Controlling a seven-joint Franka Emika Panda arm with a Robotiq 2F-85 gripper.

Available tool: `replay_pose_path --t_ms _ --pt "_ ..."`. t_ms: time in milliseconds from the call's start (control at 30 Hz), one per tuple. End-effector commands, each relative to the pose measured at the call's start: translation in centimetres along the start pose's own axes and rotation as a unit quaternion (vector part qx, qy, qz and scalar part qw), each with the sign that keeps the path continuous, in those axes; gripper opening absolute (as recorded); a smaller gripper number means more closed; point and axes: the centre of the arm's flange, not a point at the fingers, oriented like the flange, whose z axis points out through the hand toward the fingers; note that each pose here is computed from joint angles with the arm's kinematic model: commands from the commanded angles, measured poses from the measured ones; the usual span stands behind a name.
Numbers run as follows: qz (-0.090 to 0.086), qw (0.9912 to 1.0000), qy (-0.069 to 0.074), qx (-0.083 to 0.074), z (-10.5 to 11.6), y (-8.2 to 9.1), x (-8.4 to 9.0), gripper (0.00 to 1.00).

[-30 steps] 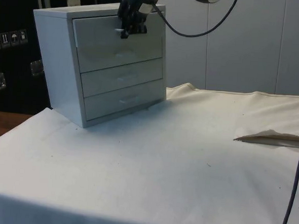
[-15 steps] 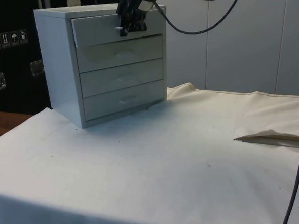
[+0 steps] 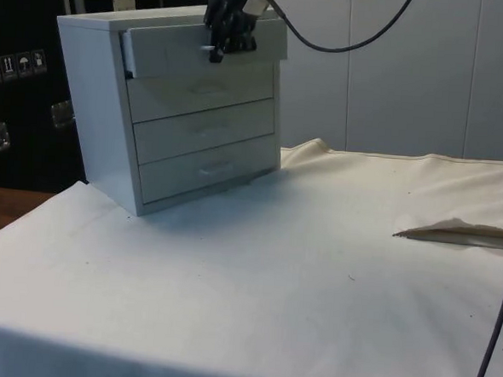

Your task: Open the drawer, then close it.

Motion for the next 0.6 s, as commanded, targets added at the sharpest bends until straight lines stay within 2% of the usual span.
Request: replay_pose_path --t_ms 0,133,167,267,467,500,567 --pt "0.000 0.99999 0.004 -0.003 -0.5 -0.2 -0.4 0.00" --pt "0.003 0.99997 0.007 0.002 -0.8 -0.6 -0.8 0.00" --pt "0.002 0.99997 0.005 0.004 -0.4 -0.4 -0.5 0.00" --pt "0.002 0.99994 0.010 0.004 -1.1 -1.0 -0.7 0.00" --pt "-0.005 0.99992 0.009 0.007 -1.7 -1.9 0.2 0.00" --pt "-0.004 0.99995 0.004 0.008 -1.2 -1.4 0.2 0.00" --pt "-0.009 0.99989 0.008 0.008 -2.1 -2.4 0.6 0.00"
